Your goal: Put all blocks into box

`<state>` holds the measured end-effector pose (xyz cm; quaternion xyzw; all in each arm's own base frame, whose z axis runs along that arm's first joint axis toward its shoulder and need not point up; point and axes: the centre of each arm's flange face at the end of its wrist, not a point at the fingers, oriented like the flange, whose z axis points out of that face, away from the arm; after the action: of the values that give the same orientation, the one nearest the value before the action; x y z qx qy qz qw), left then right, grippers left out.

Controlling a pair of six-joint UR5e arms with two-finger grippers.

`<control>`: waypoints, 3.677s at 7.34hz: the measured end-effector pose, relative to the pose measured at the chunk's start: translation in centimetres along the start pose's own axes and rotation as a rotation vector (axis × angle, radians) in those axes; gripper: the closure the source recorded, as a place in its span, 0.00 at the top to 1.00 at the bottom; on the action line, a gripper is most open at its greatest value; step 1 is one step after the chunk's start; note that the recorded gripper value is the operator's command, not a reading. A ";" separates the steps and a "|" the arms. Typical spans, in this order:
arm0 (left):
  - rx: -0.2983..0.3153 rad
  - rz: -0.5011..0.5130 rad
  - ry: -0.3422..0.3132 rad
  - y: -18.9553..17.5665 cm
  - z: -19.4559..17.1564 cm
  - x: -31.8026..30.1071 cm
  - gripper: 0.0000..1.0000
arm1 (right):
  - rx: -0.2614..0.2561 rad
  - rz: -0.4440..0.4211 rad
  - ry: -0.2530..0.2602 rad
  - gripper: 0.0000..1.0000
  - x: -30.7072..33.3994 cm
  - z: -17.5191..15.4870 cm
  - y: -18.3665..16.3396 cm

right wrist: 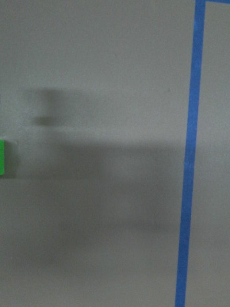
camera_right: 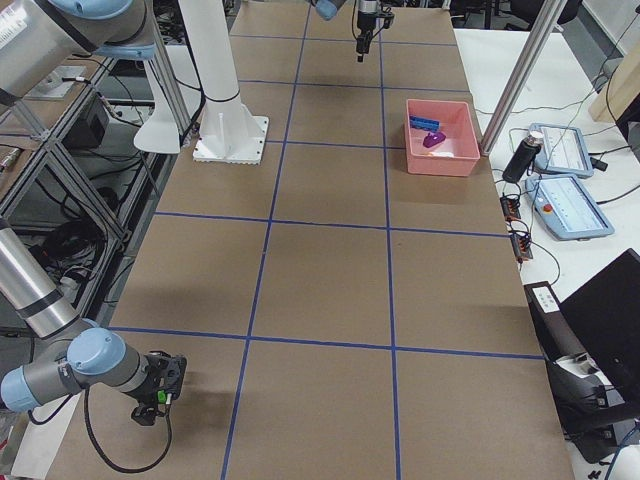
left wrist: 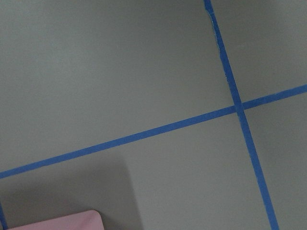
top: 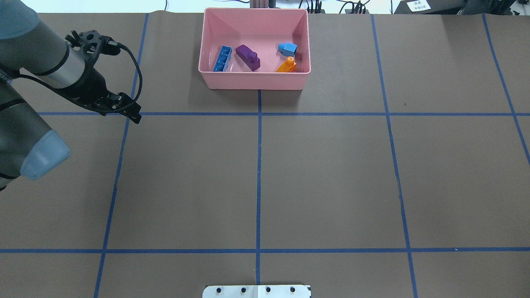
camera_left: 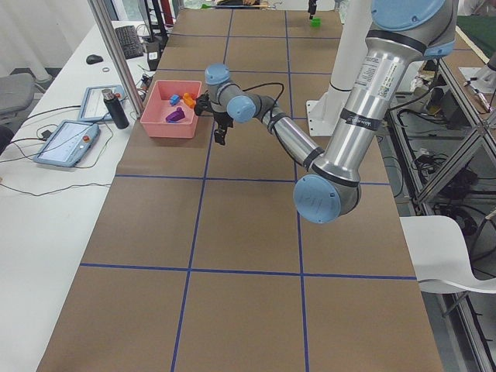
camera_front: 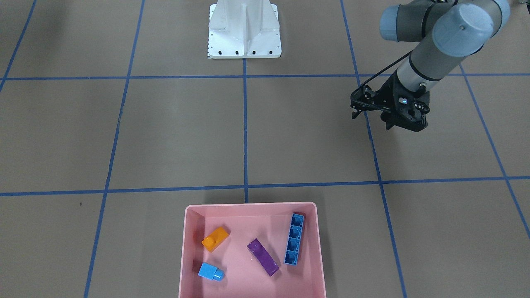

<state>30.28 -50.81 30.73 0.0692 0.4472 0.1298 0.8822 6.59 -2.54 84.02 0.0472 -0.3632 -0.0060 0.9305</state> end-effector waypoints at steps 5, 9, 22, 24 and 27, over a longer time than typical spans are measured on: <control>0.002 0.001 0.005 1.0 -0.4 0.0 1.00 | -0.064 -0.064 -0.103 1.00 -0.2 0.6 1.2; 0.003 0.003 0.010 1.2 -0.6 0.2 1.00 | -0.100 -0.143 -0.094 0.79 0.8 1.5 1.7; -0.012 -0.002 0.006 2.2 -0.1 -0.5 1.00 | -0.071 -0.193 -0.035 0.00 1.3 1.9 0.5; -0.025 -0.004 -0.003 3.1 0.4 -1.4 1.00 | -0.029 -0.211 -0.045 0.00 -0.3 1.2 -2.0; -0.024 0.007 -0.021 6.3 -0.7 -3.7 1.00 | 0.022 -0.138 -0.084 0.00 -4.9 -0.4 -12.8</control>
<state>26.53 -45.85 34.69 0.0615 0.4361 0.1377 0.8872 3.55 -15.02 79.28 0.0822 -0.3980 -0.0681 0.9112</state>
